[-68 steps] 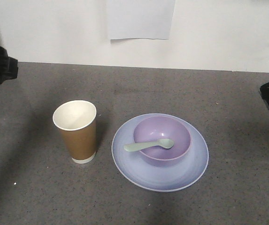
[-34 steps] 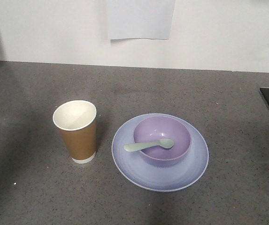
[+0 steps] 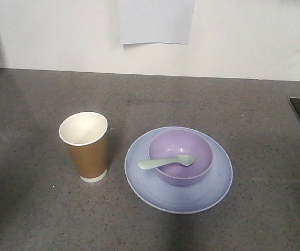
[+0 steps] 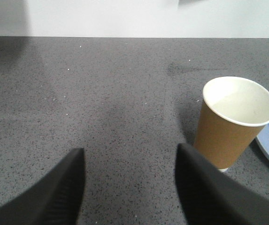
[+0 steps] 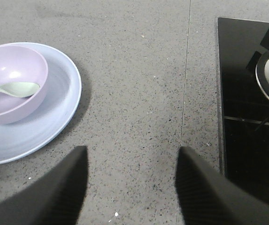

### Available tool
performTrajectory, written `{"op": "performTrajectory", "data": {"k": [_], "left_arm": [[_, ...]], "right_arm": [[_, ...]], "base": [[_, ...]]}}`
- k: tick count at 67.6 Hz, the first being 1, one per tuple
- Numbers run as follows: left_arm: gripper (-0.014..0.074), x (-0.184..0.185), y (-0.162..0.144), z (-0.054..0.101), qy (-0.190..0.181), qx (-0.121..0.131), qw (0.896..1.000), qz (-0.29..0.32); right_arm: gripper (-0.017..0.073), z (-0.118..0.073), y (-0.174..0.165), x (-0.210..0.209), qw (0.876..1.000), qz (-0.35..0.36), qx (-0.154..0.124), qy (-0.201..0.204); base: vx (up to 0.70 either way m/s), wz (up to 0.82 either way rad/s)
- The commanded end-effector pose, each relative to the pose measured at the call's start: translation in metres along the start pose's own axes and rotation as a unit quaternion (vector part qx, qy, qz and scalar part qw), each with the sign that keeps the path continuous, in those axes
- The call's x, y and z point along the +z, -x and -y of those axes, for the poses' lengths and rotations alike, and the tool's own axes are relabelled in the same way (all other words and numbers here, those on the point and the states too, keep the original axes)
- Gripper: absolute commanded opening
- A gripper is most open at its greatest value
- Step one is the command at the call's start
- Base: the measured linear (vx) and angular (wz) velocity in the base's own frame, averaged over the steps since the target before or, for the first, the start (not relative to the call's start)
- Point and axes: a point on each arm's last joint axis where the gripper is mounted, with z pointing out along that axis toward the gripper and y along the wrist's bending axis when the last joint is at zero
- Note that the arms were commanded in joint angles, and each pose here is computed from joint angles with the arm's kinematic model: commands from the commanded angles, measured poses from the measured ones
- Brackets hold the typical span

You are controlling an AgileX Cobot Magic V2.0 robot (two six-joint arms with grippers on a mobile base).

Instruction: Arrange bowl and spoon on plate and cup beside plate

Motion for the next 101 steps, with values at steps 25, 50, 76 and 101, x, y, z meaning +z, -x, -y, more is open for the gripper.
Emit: {"op": "performTrajectory", "data": {"k": [25,50,76,101], "left_arm": [[-0.0008,-0.0040,0.0124,0.0032,-0.017,0.000,0.999,0.050],[-0.0008,-0.0040,0.0122,0.0032,-0.017,0.000,0.999,0.049],[-0.0008,-0.0040,0.0122,0.0032,-0.017,0.000,0.999,0.049],[-0.0008,0.0004,0.0059,0.0070,-0.048,0.010,0.993,0.111]], "right_arm": [[-0.0010,-0.0006,0.0140,-0.0049,0.999,0.053,-0.005,0.005],[-0.0010,-0.0005,0.0138,-0.0049,0.999,0.052,-0.006,0.004],[-0.0010,-0.0005,0.0138,-0.0049,0.999,0.052,-0.006,0.004],[-0.0010,-0.0004,0.0135,-0.0049,0.999,0.051,-0.006,0.004]], "base": [[0.00,0.00],[0.00,0.00],[0.00,0.00],[0.00,0.00]]}}
